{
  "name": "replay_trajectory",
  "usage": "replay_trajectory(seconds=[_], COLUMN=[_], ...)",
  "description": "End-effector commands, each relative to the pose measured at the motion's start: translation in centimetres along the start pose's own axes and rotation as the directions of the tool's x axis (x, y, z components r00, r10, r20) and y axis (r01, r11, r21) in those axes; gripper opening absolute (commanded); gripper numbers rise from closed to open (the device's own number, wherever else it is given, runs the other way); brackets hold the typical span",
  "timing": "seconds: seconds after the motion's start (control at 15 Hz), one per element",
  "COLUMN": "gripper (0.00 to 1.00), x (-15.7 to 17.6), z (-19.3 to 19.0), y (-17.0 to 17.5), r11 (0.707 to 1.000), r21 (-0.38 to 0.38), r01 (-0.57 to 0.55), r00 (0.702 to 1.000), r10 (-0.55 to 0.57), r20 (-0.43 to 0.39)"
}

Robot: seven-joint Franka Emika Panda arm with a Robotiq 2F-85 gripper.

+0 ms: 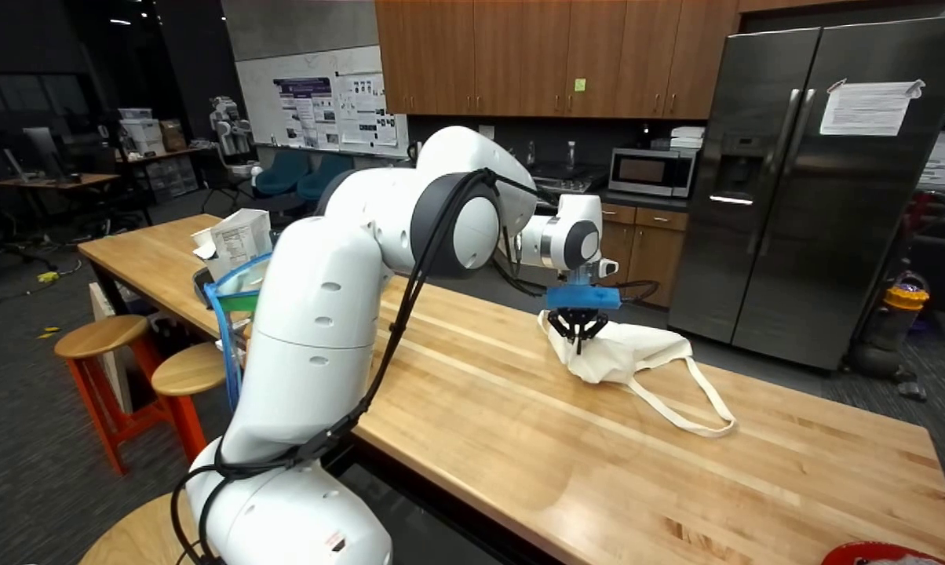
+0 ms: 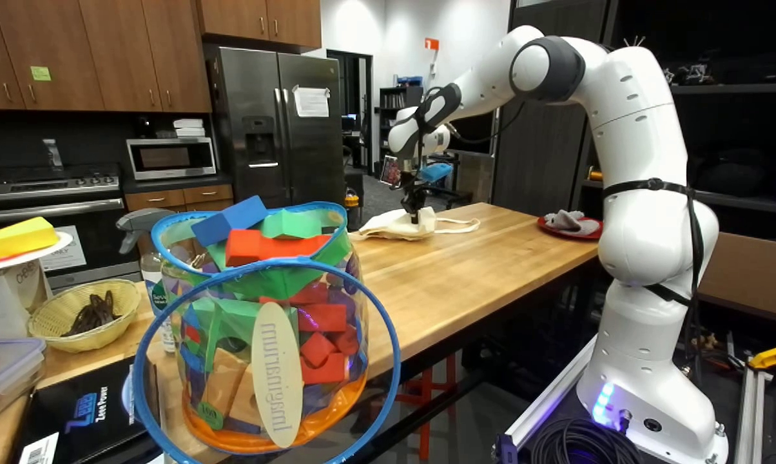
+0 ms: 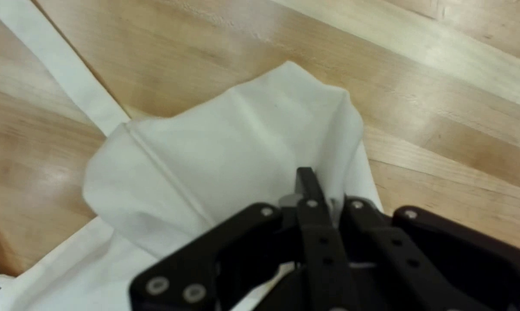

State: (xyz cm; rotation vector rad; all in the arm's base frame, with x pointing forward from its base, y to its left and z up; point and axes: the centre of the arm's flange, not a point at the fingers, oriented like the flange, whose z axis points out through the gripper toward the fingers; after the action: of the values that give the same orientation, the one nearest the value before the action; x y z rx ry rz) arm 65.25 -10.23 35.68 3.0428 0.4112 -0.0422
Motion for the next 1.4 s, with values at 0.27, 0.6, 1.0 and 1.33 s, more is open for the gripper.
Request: replay_trajectory(seconds=[0.27, 0.6, 1.0, 1.33], gripper=[0.01, 0.01, 0.01, 0.01], x=[-3.2, -6.4, -13.2, -20.7], z=[-4.6, -3.4, -0.3, 2.8], y=[-3.0, -4.5, -5.4, -6.2], r11=[0.996, 0.997, 0.998, 0.998], r21=[-0.005, 0.018, 0.013, 0.010], r01=[0.089, 0.072, 0.069, 0.068], r00=[0.995, 0.997, 0.995, 0.995], r10=[-0.090, -0.072, -0.068, -0.067], r20=[-0.037, -0.039, -0.066, -0.075])
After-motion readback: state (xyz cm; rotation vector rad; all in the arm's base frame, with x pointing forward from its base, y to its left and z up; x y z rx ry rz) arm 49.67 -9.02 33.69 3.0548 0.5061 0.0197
